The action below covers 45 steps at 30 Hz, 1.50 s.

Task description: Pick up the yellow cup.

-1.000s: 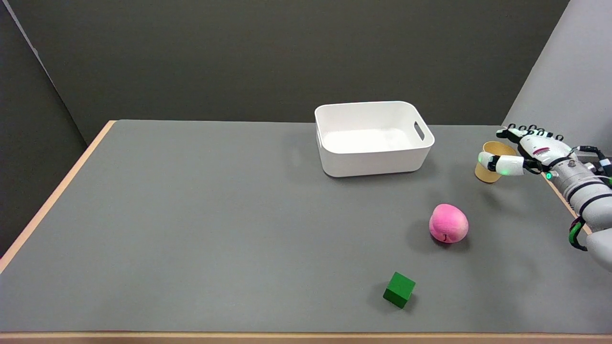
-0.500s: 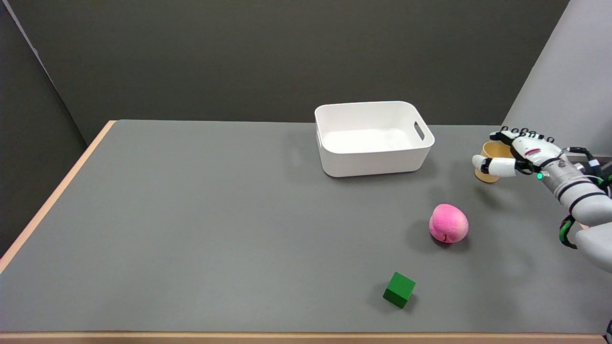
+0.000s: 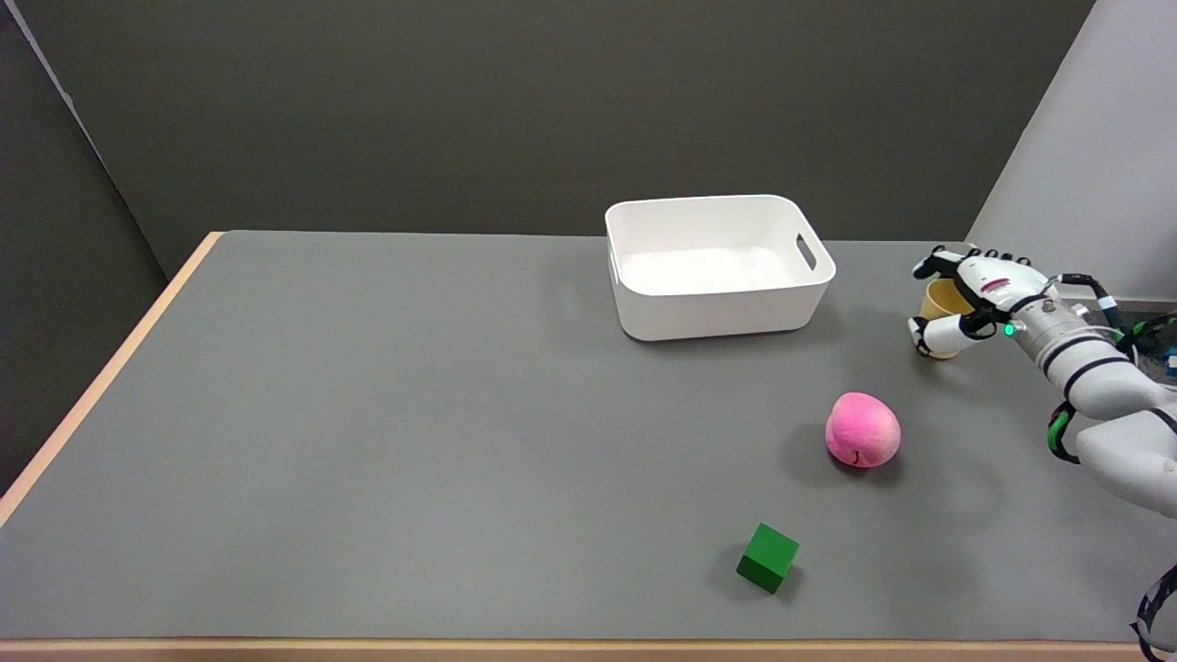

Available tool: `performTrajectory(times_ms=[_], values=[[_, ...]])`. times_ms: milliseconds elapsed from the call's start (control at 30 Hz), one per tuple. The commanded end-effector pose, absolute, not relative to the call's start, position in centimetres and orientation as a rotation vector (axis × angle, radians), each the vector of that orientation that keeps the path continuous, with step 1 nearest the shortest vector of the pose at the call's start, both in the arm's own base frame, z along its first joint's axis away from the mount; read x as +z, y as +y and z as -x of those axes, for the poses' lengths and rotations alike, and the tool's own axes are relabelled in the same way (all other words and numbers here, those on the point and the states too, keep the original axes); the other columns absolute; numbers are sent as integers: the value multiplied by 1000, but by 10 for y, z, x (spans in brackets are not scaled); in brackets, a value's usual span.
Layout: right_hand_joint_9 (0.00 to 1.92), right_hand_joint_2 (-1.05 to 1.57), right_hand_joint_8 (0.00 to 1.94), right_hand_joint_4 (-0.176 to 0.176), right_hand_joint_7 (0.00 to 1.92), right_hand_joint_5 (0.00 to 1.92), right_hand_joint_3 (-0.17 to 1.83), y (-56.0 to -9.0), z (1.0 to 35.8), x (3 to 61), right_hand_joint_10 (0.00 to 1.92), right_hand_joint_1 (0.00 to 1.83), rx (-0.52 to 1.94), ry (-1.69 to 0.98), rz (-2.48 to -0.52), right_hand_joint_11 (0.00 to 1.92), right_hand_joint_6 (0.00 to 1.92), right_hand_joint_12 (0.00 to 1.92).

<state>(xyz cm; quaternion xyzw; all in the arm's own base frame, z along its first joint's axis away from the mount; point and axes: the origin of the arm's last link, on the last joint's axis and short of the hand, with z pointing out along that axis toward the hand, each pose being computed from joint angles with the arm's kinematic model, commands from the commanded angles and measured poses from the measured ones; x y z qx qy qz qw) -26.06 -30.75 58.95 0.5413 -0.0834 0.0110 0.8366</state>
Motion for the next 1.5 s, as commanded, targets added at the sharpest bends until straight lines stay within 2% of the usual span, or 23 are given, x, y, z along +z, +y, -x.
performTrajectory(times_ms=[33,67,233,333,400,467,500,567,633,700,1000,1300,1500], values=[[672,1089,1387,83,705,356,333,-321,264,580,1261,1273,-38,-139,-1199,722,1103,1788],[677,1120,1450,88,712,359,265,-320,265,580,1264,1308,-44,-137,-1201,736,1121,1802],[701,1106,1442,134,721,390,284,-319,267,580,1249,1313,-49,-135,-1206,776,1194,1800],[715,1118,1436,141,738,460,172,-318,267,579,1438,1470,-48,-134,-1211,842,1178,1792],[726,1110,1425,152,751,483,178,-318,268,578,1426,1471,-48,-133,-1215,852,1214,1809],[684,1204,1288,-159,842,536,89,-318,267,578,1457,1340,-47,-130,-1219,894,1607,1809],[687,1210,1271,-176,851,544,74,-318,267,577,1449,1336,-45,-128,-1221,897,1623,1807],[703,1196,1245,-176,862,561,86,-320,263,576,1431,1340,-33,-116,-1228,898,1614,1832],[716,1146,1220,-176,870,585,180,-322,255,576,1431,1337,-22,-93,-1237,890,1617,1921],[718,1158,1211,-176,871,591,149,-325,240,575,1425,1340,-1,-50,-1254,890,1618,1919],[746,1103,1201,-176,904,613,231,-340,142,555,1398,1349,45,275,-1345,952,1572,1921],[745,1103,1204,-176,903,610,232,-350,72,497,1402,1349,88,531,-1474,955,1577,1921],[744,1107,1206,-176,902,607,226,-365,51,443,1402,1349,160,602,-1603,951,1578,1921]])
